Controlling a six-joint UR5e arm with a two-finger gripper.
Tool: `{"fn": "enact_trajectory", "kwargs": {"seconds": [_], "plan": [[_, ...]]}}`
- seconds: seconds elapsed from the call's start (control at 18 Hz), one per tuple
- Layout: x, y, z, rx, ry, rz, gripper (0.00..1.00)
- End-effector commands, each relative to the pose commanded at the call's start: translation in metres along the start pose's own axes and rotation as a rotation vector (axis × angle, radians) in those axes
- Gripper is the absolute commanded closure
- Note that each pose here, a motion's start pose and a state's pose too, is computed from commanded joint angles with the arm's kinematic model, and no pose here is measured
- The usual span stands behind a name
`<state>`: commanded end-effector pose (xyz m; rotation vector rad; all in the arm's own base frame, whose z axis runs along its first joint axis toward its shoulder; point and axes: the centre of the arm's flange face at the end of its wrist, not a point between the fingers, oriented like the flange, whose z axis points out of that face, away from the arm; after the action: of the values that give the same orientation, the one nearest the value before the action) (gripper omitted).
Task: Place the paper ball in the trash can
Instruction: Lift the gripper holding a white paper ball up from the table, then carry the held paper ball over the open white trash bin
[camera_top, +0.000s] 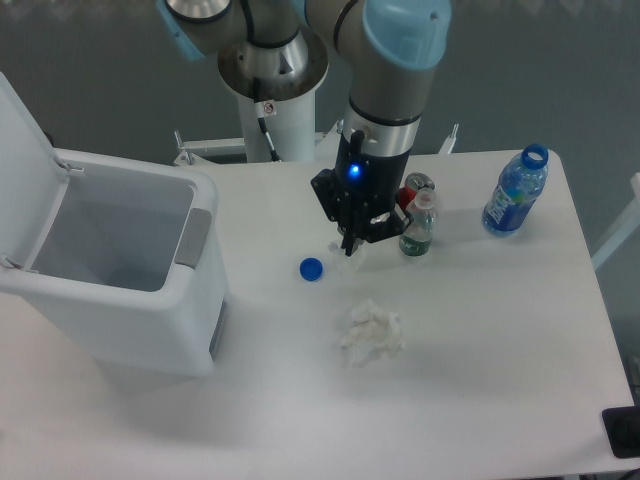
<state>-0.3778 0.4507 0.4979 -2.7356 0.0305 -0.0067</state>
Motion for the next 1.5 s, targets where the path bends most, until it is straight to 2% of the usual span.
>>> {"fn": "enact_trajectory", "kwargs": {"seconds": [0.33, 0.56, 0.83, 1.06, 1.5], "plan": [[0.022, -0.003, -0.059, 0.178, -0.001, -0.193, 1.0], [0.045, -0.008, -0.093, 0.238, -0.019, -0.272, 1.0], [0.083, -0.016, -0.125, 0.331, 0.023, -0.36, 1.0], [0.127, -0.04, -0.122, 0.369, 0.062, -0.332, 1.0], [0.187, -0.068, -0.089, 0.33, 0.161, -0.224, 1.0]]}}
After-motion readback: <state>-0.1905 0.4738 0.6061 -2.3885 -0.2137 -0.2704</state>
